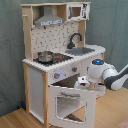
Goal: Play with the kitchen
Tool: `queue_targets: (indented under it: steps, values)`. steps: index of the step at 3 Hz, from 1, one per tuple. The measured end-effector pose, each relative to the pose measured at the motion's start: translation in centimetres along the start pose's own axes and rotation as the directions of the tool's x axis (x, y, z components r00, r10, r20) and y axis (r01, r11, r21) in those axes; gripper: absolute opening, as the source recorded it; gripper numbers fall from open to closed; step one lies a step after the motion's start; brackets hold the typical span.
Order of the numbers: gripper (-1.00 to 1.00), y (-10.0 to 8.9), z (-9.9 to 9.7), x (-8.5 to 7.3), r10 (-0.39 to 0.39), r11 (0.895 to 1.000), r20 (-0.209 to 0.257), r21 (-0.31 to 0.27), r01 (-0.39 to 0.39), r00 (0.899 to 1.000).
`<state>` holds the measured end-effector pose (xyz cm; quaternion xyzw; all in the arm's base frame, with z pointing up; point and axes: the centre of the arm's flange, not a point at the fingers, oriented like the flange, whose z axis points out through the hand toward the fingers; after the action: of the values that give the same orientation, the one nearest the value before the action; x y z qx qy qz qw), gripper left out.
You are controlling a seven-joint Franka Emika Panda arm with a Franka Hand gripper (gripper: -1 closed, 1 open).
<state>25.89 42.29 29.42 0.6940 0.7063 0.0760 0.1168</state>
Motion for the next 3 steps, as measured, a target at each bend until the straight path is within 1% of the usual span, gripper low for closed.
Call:
queue_targets:
  steps: [1, 2, 3]
  values:
    - [-1.00, -1.9, -0.3, 1.8, 0.021, 0.999, -0.045, -0.025, -0.022, 0.999]
    - [-1.00, -0.3, -2.7, 3.7, 0.039, 0.992, -0.123, -0.113, -0.053, 0.992]
    - [1.00, 0.1, -2.9, 3.8, 0.039, 0.991, -0.125, -0.123, -0.054, 0.991]
